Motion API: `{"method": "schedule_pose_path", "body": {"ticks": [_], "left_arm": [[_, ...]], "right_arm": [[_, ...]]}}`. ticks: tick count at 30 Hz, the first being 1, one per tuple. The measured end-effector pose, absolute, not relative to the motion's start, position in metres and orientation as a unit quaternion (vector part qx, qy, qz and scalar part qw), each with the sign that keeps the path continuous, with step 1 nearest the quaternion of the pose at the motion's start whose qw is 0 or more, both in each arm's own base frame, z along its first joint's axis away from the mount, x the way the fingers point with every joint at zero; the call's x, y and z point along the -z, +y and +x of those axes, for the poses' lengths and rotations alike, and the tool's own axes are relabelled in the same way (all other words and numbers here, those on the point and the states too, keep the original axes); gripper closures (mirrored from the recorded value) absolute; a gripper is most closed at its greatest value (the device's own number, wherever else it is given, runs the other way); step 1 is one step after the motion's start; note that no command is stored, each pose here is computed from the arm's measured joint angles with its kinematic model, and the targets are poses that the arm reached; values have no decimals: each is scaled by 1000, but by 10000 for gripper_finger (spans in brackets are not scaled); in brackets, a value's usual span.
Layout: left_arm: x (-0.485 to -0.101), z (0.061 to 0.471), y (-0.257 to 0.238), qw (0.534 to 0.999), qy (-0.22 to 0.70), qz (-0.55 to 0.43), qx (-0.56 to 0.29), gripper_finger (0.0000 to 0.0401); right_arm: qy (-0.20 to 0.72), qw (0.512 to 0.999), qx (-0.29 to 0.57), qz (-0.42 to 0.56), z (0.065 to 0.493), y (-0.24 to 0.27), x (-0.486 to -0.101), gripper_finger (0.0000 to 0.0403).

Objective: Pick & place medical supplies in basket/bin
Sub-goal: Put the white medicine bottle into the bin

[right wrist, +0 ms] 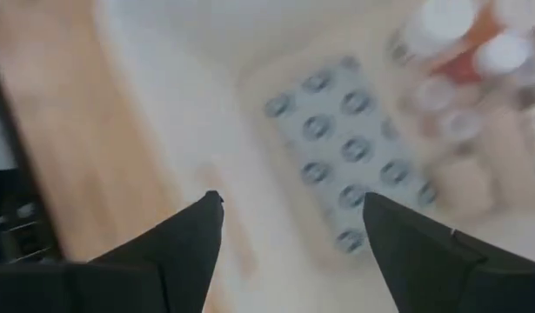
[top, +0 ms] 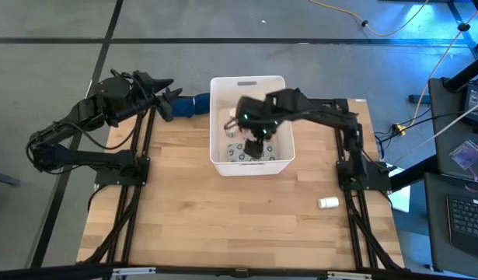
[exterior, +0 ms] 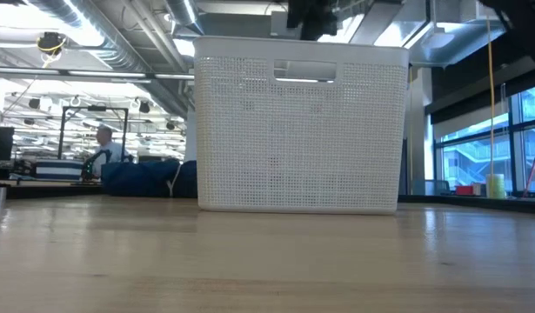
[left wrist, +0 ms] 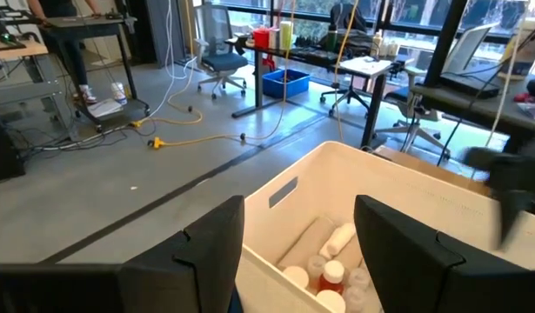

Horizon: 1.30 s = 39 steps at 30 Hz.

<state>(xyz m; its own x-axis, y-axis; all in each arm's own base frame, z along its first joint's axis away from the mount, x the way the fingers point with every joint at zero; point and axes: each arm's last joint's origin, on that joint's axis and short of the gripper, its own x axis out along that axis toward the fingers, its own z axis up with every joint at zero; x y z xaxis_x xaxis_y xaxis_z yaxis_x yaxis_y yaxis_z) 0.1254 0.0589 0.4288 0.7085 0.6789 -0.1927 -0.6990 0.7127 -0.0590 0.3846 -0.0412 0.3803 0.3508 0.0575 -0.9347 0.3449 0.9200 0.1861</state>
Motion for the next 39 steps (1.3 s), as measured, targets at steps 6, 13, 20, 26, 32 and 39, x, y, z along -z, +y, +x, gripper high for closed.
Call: {"method": "schedule_pose_path", "body": {"ticks": [6,13,20,26,32,39], "left_arm": [[-428,125,59,924,88,-51,-369,189],[-428,126,58,925,91,-44,-365,189],[-428,127,56,942,93,-51,-319,189],[-429,128,56,946,85,-63,-308,189],[-427,132,57,943,85,-84,-310,189],[-422,145,60,941,98,-112,-303,189]], "right_arm": [[561,796,91,208,365,21,-400,128],[563,799,85,192,351,90,-401,128],[630,743,109,197,315,123,-371,128],[685,699,126,159,240,122,-343,128],[742,663,86,48,196,122,-296,128],[777,627,-22,43,182,133,-223,128]]}}
